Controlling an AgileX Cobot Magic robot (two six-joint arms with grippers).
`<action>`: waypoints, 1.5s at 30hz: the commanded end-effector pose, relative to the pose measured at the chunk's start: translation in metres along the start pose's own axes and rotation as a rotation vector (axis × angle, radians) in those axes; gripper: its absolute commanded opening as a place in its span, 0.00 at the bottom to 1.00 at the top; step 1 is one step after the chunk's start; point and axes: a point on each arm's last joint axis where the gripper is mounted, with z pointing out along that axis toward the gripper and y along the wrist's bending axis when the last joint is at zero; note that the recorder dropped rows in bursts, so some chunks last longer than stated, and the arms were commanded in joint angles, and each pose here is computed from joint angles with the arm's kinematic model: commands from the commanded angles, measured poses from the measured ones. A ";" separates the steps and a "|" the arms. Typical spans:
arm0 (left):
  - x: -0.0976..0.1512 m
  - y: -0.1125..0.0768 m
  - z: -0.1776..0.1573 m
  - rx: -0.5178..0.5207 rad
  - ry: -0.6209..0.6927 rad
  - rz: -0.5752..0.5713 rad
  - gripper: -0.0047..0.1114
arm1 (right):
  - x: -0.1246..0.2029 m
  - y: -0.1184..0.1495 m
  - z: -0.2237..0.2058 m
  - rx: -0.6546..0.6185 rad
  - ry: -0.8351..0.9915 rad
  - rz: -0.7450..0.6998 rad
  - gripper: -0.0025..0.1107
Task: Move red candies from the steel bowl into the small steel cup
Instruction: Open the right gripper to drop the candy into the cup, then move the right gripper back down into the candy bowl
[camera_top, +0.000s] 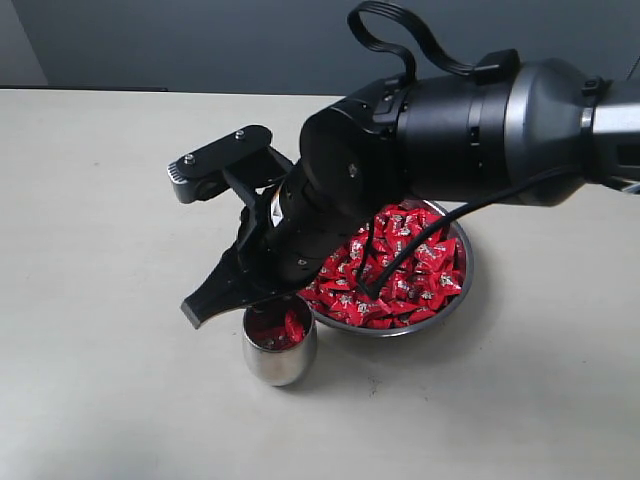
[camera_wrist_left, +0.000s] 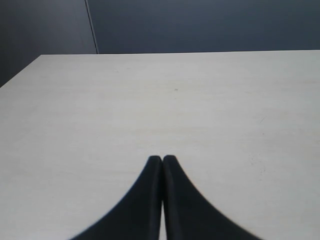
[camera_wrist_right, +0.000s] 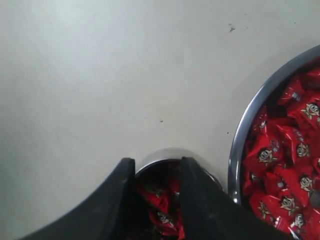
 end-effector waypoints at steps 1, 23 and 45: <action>0.000 0.000 0.000 0.006 -0.011 -0.006 0.04 | -0.005 0.000 -0.010 0.013 -0.017 -0.036 0.30; 0.000 0.000 0.000 0.006 -0.011 -0.006 0.04 | -0.001 -0.125 -0.022 0.341 0.039 0.219 0.30; 0.000 0.000 0.000 0.006 -0.011 -0.006 0.04 | 0.006 -0.123 0.028 0.215 0.112 0.172 0.41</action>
